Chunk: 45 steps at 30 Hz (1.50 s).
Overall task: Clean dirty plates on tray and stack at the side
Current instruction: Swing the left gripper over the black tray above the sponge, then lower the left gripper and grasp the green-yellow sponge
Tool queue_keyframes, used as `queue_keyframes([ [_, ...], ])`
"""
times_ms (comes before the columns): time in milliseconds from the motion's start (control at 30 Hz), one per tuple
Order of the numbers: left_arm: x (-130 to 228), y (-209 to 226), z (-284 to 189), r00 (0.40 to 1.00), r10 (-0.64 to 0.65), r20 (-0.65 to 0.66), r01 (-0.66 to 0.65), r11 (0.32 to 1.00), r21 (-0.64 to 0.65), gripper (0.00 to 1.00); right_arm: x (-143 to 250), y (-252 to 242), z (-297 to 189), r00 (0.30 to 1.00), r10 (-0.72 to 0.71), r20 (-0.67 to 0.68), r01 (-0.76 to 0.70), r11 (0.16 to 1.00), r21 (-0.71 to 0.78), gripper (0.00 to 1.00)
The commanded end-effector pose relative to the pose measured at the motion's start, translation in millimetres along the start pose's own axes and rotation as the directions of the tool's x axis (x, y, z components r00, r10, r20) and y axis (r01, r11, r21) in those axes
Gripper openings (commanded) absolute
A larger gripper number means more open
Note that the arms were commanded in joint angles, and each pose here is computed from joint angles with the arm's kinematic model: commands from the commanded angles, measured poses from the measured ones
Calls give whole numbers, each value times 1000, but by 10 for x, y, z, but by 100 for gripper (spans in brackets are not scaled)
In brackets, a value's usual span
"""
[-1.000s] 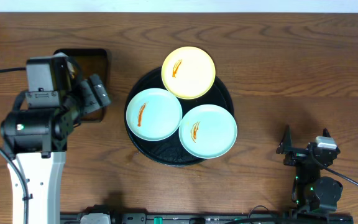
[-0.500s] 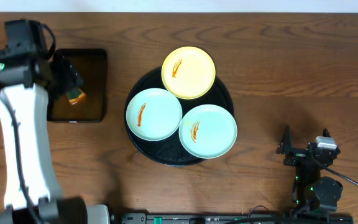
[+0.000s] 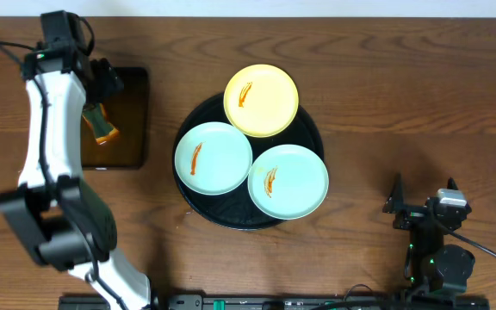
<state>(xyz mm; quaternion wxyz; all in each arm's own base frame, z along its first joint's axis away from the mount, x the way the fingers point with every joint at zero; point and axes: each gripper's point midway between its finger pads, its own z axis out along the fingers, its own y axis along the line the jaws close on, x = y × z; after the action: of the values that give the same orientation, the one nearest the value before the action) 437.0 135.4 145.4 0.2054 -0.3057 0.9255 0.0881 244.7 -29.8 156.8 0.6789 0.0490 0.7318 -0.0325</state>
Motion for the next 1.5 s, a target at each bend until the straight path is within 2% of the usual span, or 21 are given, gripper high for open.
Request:
queue_keyframes([
  [0, 32, 114, 304, 999, 0, -42, -2, 999, -41, 98, 14, -31, 0, 1000, -7, -4, 7, 1000, 15, 99],
  [233, 210, 312, 784, 987, -38, -154, 27, 997, -74, 98, 14, -31, 0, 1000, -7, -4, 7, 1000, 15, 99],
  [333, 328, 249, 929, 974, -49, -222, 50, 999, -4, 98, 14, -31, 0, 1000, -7, -4, 7, 1000, 15, 99],
  [467, 449, 73, 1011, 959, 23, -283, 14, 992, 127, 98, 14, -31, 0, 1000, -7, -4, 7, 1000, 15, 99],
  [1033, 393, 34, 1183, 975, 19, -221, 14, 989, 146, 98, 14, -31, 0, 1000, -7, -4, 7, 1000, 15, 99],
  [1467, 518, 64, 1239, 969, 22, -247, 12, 991, 135, 99, 14, -31, 0, 1000, -7, -4, 7, 1000, 15, 99],
])
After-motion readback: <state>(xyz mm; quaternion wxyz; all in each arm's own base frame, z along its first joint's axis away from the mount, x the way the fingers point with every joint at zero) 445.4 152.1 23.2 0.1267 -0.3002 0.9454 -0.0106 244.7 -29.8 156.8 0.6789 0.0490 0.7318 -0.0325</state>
